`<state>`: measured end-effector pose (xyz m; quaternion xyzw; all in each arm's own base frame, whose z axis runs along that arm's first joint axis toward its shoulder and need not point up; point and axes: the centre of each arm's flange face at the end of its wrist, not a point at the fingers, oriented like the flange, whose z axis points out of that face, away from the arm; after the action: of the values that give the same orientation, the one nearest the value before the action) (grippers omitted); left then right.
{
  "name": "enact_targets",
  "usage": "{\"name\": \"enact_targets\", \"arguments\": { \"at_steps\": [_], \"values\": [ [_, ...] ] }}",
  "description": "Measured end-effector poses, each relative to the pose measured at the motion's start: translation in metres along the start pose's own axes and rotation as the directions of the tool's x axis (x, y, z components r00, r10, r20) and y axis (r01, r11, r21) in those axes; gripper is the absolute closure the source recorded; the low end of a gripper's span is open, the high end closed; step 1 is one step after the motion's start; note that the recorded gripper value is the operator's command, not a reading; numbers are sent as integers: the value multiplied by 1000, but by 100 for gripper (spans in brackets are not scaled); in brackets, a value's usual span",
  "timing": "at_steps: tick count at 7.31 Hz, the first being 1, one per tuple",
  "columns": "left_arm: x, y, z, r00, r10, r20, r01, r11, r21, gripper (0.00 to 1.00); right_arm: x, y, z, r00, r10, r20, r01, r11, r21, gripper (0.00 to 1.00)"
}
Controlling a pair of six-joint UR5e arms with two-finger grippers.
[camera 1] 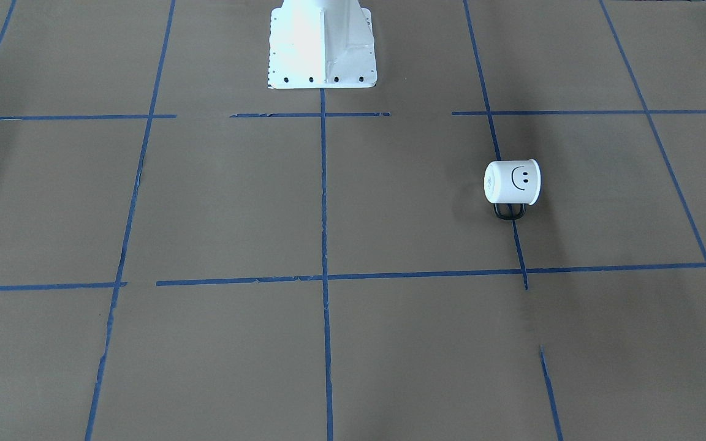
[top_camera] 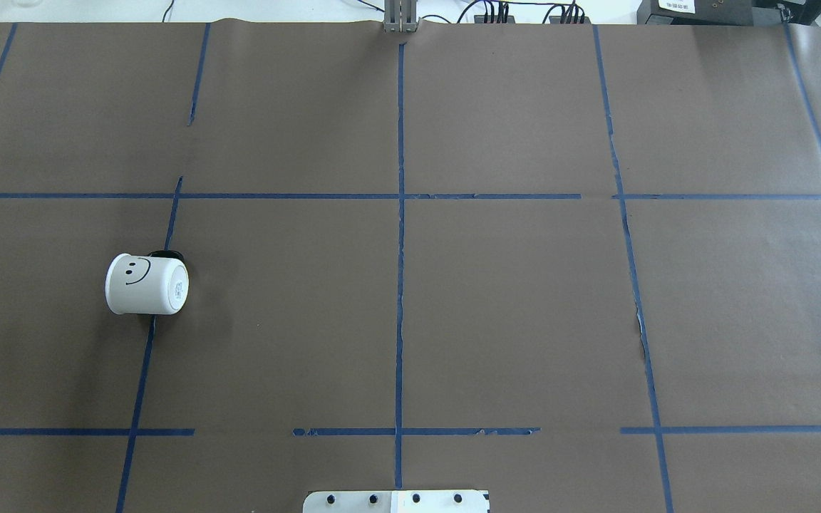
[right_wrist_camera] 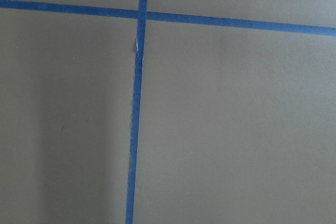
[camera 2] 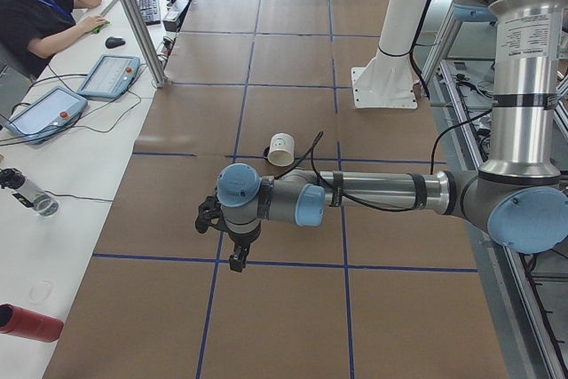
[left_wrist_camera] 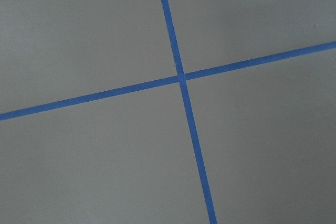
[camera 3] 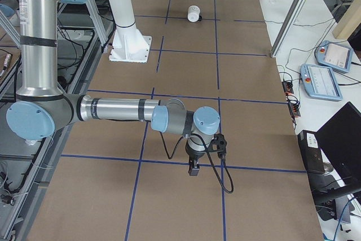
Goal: Flip mug
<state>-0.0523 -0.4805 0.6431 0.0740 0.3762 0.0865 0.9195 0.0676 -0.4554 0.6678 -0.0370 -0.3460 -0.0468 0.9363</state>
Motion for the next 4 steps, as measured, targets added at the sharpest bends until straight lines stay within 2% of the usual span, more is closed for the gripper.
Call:
{"name": "enact_targets", "arguments": {
  "at_steps": [2,4],
  "values": [
    [24,-11,-5,997,75,-14,-75,996,39,0,0,0,0,1000,0,0,0,1000,0,0],
    [87,-29,19,974,197,-114,-187,978,88,0,0,0,0,1000,0,0,0,1000,0,0]
  ]
}}
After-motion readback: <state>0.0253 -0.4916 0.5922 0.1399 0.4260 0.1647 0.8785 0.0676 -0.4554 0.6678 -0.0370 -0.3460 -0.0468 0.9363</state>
